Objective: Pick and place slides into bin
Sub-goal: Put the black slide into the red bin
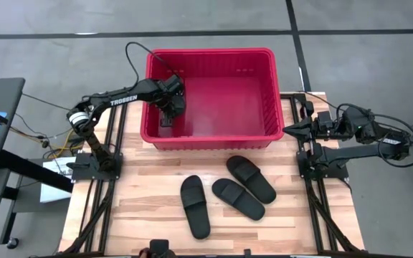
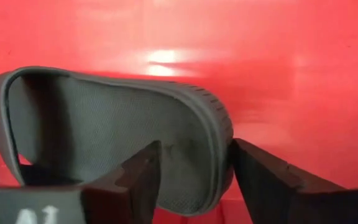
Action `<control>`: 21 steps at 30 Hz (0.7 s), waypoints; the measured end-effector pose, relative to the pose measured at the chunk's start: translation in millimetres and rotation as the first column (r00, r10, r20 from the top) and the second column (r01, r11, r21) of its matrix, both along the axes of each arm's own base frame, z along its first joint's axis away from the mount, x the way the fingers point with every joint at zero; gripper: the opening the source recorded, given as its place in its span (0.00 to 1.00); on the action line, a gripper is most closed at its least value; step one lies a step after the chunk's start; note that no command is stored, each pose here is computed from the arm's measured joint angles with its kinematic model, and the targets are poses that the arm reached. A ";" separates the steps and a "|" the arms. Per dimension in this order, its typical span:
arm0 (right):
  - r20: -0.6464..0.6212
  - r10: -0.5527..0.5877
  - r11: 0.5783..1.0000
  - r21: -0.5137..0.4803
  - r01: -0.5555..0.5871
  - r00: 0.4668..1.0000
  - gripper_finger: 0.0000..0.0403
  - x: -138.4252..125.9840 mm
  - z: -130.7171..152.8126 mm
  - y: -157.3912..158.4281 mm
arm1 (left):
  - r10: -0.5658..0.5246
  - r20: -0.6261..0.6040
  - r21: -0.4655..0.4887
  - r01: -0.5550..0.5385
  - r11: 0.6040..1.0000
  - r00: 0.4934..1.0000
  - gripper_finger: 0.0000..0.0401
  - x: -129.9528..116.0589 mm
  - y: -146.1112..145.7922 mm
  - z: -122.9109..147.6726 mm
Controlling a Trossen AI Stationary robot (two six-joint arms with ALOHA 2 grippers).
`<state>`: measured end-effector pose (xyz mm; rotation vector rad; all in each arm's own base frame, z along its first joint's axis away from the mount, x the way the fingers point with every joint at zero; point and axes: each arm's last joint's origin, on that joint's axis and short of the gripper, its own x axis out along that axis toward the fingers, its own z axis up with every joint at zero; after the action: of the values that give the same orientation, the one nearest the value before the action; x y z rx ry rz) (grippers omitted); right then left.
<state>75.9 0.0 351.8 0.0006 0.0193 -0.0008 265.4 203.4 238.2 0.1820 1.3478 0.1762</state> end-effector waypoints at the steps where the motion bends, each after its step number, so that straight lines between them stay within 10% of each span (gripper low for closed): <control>1: 0.000 0.000 1.000 0.000 0.000 1.000 0.00 0.0 0.0 0.0 | 0.001 -0.002 0.001 -0.001 1.000 1.000 0.49 -0.1 0.1 0.0; 21: 0.000 0.000 1.000 0.000 0.000 1.000 0.00 0.0 -0.1 0.0 | 0.028 0.004 -0.004 -0.028 1.000 1.000 0.53 -0.3 0.2 0.2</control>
<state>76.0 0.0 351.7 0.0006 0.0196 -0.0008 265.1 203.6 238.4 0.1590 1.3472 0.1971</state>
